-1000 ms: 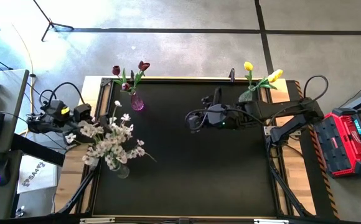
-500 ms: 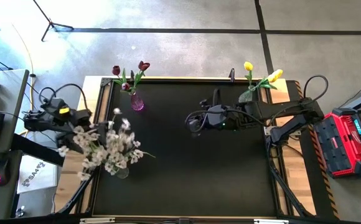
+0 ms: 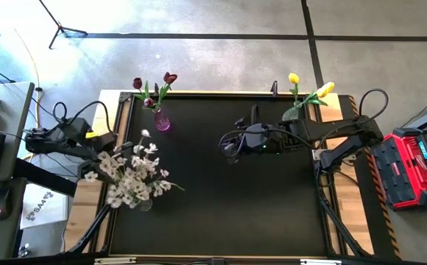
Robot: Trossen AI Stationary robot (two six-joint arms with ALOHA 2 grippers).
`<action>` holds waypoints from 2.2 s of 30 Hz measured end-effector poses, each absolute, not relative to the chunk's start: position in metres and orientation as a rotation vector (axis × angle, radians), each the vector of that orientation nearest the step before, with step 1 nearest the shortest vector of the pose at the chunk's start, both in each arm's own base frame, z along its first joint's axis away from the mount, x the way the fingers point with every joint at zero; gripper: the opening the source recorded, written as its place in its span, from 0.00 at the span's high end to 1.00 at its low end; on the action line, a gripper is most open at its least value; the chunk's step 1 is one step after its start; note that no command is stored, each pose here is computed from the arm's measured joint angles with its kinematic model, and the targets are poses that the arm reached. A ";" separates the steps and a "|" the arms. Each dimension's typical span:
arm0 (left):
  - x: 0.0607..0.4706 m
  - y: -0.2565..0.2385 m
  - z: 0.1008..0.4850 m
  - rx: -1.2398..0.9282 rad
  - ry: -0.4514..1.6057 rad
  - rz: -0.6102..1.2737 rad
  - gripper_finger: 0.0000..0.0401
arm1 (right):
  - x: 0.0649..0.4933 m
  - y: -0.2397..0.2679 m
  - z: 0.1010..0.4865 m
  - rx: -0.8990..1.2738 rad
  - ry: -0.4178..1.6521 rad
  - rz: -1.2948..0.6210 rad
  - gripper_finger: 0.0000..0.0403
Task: Sort flowers into vase by color
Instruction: Put the white flowers into the bottom transparent flower vase, then adjust the white flowers
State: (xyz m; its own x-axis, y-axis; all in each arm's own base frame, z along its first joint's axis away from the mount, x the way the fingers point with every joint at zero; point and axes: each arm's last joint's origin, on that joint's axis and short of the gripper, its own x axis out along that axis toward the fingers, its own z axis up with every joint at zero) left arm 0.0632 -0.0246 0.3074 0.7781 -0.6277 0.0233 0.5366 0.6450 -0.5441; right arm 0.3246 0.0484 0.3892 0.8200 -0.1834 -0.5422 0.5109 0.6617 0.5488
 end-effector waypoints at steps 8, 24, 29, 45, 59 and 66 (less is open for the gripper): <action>0.078 -0.031 0.309 -0.741 0.323 -0.792 0.07 | 0.324 0.049 0.389 0.740 0.491 -0.389 0.67; 0.073 -0.033 0.330 -0.768 0.374 -0.911 0.07 | 0.324 0.049 0.389 0.698 0.499 -0.374 0.67; 0.072 -0.032 0.343 -0.706 0.330 -0.903 0.07 | 0.324 0.049 0.389 0.695 0.500 -0.372 0.67; 0.072 -0.033 0.347 -0.720 0.420 -0.922 0.11 | 0.324 0.052 0.389 0.713 0.537 -0.296 0.67; 0.082 -0.038 0.351 -0.971 0.655 -1.034 0.06 | 0.325 0.053 0.389 0.724 0.554 -0.261 0.67; 0.092 -0.040 0.364 -0.932 0.592 -1.162 0.06 | 0.324 0.055 0.389 0.709 0.555 -0.253 0.67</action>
